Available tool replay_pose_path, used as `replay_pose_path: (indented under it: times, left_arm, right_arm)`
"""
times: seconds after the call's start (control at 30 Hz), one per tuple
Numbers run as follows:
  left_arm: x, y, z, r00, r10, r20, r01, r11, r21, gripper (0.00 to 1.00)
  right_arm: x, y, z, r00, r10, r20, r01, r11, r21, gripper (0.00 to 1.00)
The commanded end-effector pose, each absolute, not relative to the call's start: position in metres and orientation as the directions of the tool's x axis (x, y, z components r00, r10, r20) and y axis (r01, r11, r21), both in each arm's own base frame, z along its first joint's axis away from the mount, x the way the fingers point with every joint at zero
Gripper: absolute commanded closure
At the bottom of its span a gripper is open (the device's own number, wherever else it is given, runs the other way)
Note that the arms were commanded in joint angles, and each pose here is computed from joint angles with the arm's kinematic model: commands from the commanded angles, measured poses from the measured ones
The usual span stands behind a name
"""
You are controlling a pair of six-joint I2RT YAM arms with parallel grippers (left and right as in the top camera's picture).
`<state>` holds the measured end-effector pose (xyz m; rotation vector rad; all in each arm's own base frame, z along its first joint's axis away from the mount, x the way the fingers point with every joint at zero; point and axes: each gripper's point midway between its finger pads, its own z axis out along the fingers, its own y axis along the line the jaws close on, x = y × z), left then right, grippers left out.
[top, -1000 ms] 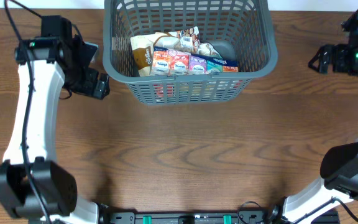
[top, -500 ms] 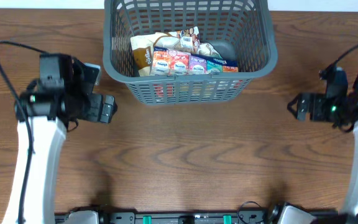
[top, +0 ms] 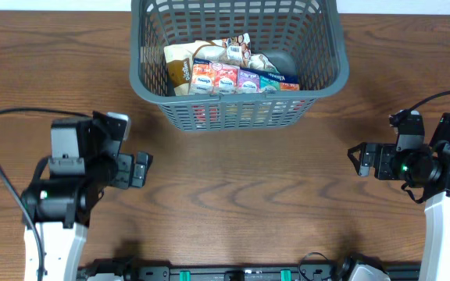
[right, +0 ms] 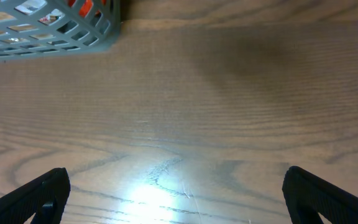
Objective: Pack container
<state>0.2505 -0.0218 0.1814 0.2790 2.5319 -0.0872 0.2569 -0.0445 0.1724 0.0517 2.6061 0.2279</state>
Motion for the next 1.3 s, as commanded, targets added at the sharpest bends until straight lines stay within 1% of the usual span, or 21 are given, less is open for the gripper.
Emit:
replay_pose_path:
  times: [0.0,0.33,0.67,0.77,0.83,1.0,1.07,1.13,1.27]
  left_arm:
    - [0.245,-0.020,0.187,-0.789,0.159,-0.594,0.194,0.981,0.004,0.01]
    - [0.245,-0.020,0.187,-0.790,0.159,-0.592,0.195,0.981,0.003,0.01]
    - [0.245,-0.020,0.187,-0.791,0.159,-0.591,0.195,0.981,0.003,0.01]
    - [0.245,-0.020,0.187,-0.791,0.159,-0.591,0.195,0.981,0.003,0.01]
    - [0.245,-0.020,0.187,-0.791,0.159,-0.591,0.195,0.981,0.003,0.01]
    - [0.245,-0.020,0.187,-0.791,0.159,-0.591,0.195,0.981,0.003,0.02]
    - [0.245,-0.020,0.187,-0.791,0.159,-0.591,0.195,0.981,0.003,0.01]
    - [0.245,-0.020,0.187,-0.791,0.159,-0.591,0.195,0.981,0.003,0.01]
    - [0.245,-0.020,0.187,-0.791,0.159,-0.591,0.195,0.981,0.003,0.01]
  right_arm:
    - [0.256,-0.039,0.171,-0.865,0.087,-0.494,-0.012,0.981,0.194,0.01]
    - [0.255,-0.039,0.171,-0.866,0.088,-0.492,-0.011,0.981,0.194,0.01]
    - [0.256,-0.040,0.162,-0.885,0.088,-0.457,-0.002,0.981,0.193,0.01]
    - [0.251,-0.062,0.157,-0.897,0.085,-0.435,0.056,0.995,0.078,0.01]
    - [0.251,-0.071,0.156,-0.899,0.083,-0.429,0.076,0.997,0.033,0.01]
    - [0.246,-0.073,0.157,-0.903,0.082,-0.421,0.084,0.996,0.014,0.01]
    - [0.247,-0.071,0.162,-0.894,0.073,-0.443,0.077,0.997,0.007,0.01]
    - [0.253,-0.066,0.174,-0.865,0.041,-0.501,0.052,0.999,-0.008,0.01]
    - [0.271,-0.038,0.198,-0.759,-0.074,-0.647,-0.062,0.997,-0.043,0.01]
